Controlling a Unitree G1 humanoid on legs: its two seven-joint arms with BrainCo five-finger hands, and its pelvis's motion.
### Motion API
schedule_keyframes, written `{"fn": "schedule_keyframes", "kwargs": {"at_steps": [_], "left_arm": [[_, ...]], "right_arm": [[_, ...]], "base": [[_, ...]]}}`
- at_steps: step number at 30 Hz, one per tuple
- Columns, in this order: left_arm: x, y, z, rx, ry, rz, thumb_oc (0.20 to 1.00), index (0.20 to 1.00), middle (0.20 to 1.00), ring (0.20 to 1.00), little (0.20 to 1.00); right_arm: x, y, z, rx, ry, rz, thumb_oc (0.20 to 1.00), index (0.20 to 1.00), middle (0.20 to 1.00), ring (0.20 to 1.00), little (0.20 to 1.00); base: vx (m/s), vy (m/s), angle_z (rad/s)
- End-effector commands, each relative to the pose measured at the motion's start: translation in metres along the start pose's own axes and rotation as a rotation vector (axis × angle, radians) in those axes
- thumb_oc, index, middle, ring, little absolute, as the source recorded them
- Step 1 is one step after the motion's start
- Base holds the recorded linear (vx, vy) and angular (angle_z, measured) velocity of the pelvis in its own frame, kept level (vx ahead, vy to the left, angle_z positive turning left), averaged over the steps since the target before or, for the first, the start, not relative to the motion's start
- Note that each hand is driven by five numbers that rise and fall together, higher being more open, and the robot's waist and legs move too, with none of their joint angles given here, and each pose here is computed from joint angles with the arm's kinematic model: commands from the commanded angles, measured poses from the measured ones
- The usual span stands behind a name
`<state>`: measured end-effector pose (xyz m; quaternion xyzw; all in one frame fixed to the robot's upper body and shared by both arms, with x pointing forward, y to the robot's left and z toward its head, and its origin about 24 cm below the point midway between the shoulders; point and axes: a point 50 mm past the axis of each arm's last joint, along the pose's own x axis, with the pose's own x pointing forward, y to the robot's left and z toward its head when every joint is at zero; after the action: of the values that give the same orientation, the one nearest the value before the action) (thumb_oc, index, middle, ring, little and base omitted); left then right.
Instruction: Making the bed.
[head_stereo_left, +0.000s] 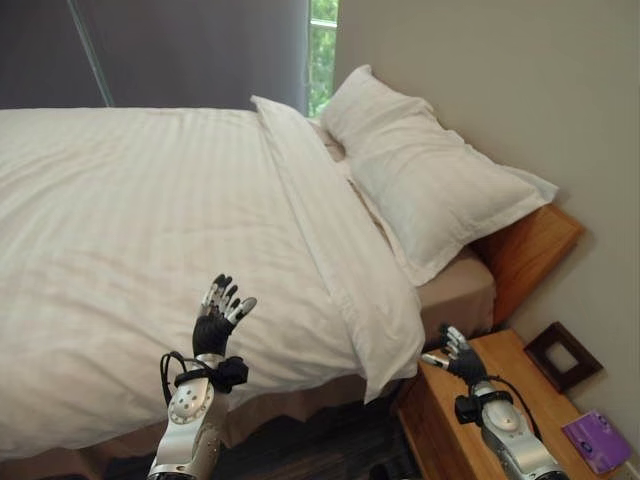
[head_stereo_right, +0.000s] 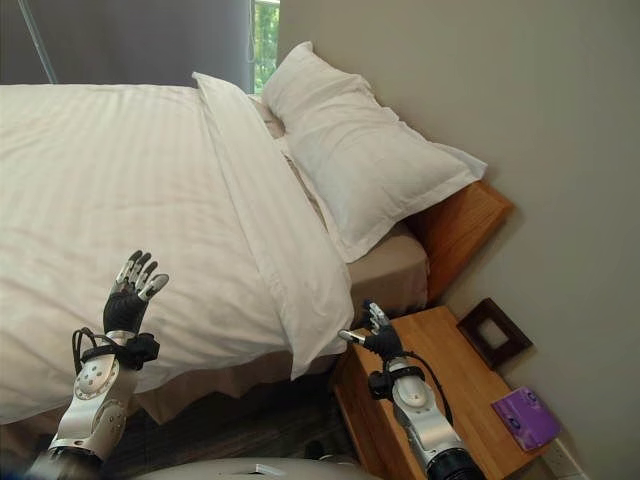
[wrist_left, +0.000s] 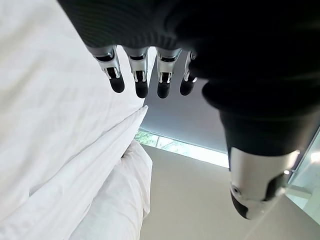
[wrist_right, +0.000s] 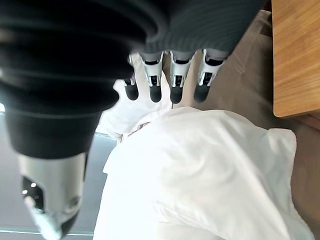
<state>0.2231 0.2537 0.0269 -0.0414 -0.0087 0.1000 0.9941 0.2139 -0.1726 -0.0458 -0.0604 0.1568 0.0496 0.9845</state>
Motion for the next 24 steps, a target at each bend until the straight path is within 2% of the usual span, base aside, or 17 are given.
{"fn": "schedule_keyframes", "kwargs": {"at_steps": [1,6,14,19,24], "left_arm": [[0.016,0.001,0.043,0.115,-0.192,-0.057,1.000,1.000,1.000,1.000,1.000],[0.026,-0.016,0.045,0.161,-0.198,-0.102,1.000,1.000,1.000,1.000,1.000],[0.027,-0.023,0.051,0.097,-0.225,-0.116,1.000,1.000,1.000,1.000,1.000],[0.018,-0.013,0.050,0.062,-0.215,-0.083,1.000,1.000,1.000,1.000,1.000],[0.017,-0.024,0.040,0.024,-0.195,-0.102,1.000,1.000,1.000,1.000,1.000]], "right_arm": [[0.016,-0.006,0.057,-0.005,-0.253,-0.016,1.000,1.000,1.000,1.000,1.000],[0.012,-0.003,0.070,0.003,-0.323,-0.029,1.000,1.000,1.000,1.000,1.000],[0.013,-0.012,0.088,-0.063,-0.392,-0.080,1.000,1.000,1.000,1.000,1.000],[0.008,-0.012,0.110,-0.110,-0.491,-0.062,1.000,1.000,1.000,1.000,1.000],[0.012,-0.014,0.116,-0.211,-0.518,-0.057,1.000,1.000,1.000,1.000,1.000]], "base": [[-0.06,0.052,0.12],[-0.15,0.045,0.31],[-0.16,-0.029,0.99],[-0.24,-0.161,-0.15],[-0.33,-0.047,0.26]]}}
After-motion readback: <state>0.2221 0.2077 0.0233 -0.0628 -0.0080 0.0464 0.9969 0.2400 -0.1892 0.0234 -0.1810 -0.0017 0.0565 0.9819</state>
